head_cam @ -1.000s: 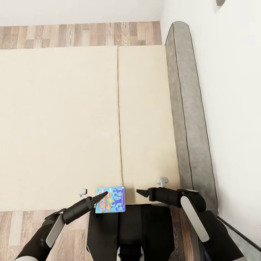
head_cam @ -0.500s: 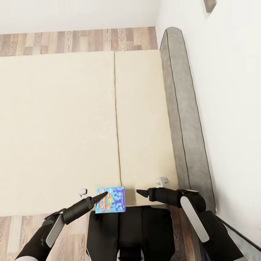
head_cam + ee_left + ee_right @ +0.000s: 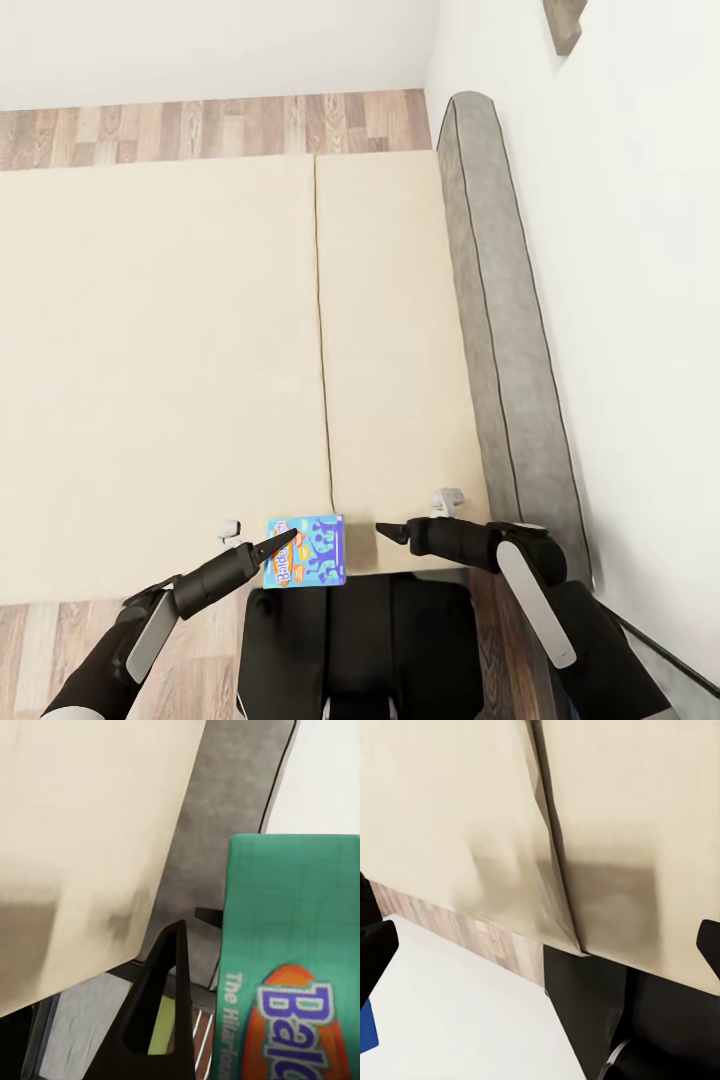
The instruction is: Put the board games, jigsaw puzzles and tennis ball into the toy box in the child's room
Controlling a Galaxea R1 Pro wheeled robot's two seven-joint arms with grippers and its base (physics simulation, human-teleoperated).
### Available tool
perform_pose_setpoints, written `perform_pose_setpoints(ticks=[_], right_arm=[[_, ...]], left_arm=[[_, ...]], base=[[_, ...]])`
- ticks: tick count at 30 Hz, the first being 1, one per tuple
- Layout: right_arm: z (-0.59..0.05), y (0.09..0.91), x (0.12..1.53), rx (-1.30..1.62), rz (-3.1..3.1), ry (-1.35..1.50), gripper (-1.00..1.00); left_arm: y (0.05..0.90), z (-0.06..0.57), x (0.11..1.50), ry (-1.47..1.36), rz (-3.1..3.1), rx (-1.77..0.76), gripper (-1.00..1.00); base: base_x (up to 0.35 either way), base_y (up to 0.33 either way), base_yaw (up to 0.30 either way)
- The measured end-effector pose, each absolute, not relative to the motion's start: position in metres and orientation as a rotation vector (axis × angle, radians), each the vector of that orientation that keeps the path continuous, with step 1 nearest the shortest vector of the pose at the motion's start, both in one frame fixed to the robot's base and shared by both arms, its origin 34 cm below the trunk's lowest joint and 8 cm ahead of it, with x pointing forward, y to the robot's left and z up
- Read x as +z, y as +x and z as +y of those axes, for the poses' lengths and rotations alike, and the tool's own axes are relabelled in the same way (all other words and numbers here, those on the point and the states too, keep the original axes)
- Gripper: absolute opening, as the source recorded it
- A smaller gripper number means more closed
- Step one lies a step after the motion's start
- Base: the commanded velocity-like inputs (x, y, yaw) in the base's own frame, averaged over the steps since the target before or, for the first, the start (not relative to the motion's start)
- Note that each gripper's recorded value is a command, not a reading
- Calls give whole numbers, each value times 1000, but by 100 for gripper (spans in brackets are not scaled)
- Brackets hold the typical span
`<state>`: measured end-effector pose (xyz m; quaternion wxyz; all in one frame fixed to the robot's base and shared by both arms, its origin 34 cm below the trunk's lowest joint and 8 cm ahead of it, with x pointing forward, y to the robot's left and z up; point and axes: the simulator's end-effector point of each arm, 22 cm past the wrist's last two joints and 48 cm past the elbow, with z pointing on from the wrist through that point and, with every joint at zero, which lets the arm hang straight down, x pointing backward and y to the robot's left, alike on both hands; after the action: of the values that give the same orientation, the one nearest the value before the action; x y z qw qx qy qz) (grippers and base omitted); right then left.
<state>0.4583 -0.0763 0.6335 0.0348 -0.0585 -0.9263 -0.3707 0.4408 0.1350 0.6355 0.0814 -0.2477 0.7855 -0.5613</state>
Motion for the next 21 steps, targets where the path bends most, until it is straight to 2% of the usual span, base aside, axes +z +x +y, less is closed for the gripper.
perform_pose_setpoints(ticks=[16, 21], right_arm=[[-74, 462, 639, -1151, -2855, -167, 100], [-73, 463, 640, -1153, -2856, -164, 100]], left_arm=[[446, 135, 640, -725, 2338, -1677, -100], [447, 135, 641, -724, 2337, -1677, -100]], base=[[0, 0, 52], [0, 0, 141]])
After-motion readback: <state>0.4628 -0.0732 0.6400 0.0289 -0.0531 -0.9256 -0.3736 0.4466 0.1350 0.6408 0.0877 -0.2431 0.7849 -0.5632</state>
